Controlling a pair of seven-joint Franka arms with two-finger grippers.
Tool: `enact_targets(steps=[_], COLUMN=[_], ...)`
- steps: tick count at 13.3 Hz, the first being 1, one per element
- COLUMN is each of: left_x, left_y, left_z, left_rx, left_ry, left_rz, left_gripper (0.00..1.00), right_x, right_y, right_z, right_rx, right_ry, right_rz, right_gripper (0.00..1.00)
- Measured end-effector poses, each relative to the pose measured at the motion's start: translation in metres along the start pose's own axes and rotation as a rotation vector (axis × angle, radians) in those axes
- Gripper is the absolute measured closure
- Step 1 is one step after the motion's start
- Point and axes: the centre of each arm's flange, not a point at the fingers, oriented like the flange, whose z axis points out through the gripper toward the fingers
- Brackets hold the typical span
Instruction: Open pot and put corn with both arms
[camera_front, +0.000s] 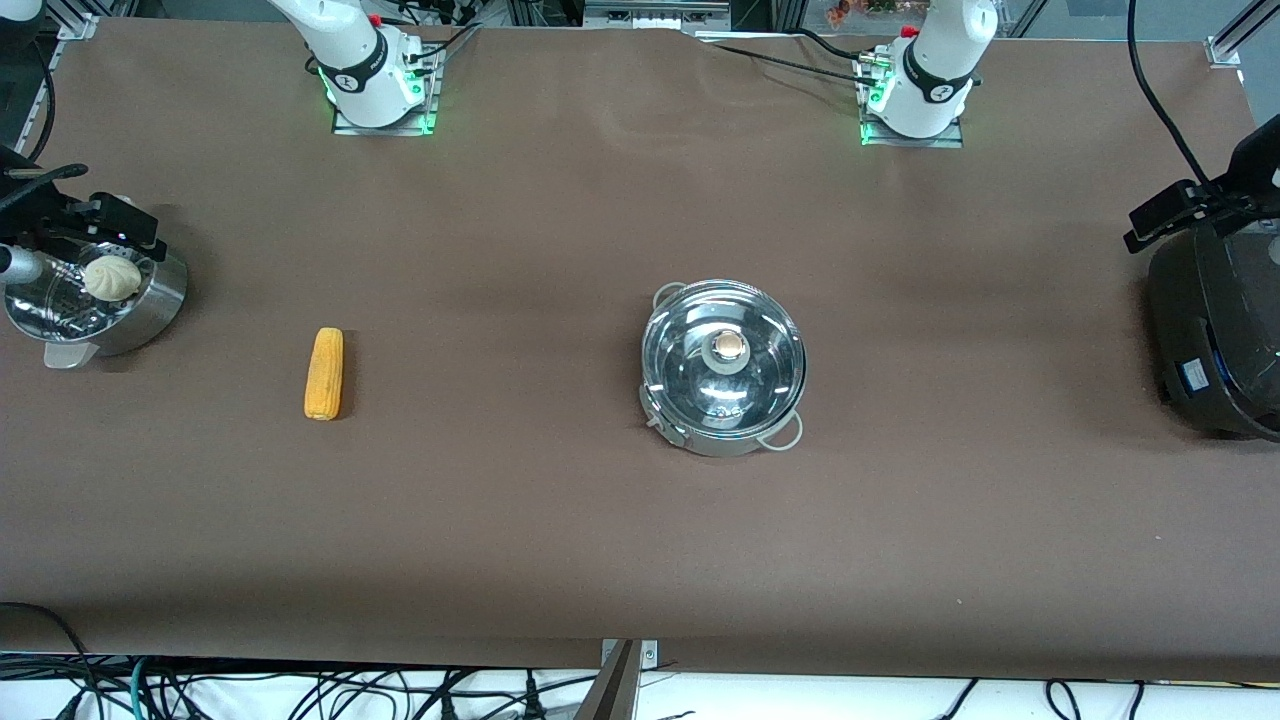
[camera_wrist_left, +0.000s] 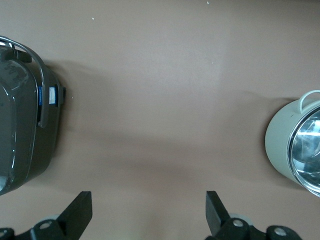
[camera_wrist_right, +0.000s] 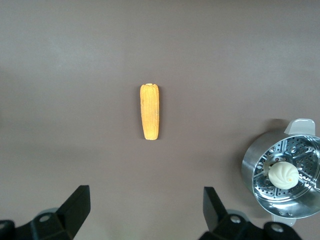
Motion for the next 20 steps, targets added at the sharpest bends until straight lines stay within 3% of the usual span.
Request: enact_targets(steps=[10,12,20], left_x=[0.000,-0.004,-0.009], left_y=[0.004,0.009,0.024], left_z=[0.007,0.010,0.011], left_rx=[-0.037,-0.030,-0.027], left_ry=[-0.037,-0.073,-0.089], left_rz=[-0.047,-0.034,0.043], left_gripper=[0.00,0.00,0.00], right_x=[0.000,0.000,0.000], right_y=[0.001,0.001,0.001], right_z=[0.000,0.000,0.000], right_rx=[0.000,0.000,0.000], right_ry=[0.000,0.000,0.000], right_rz=[0.003,0.003,0.003], right_gripper=[0.00,0.00,0.00])
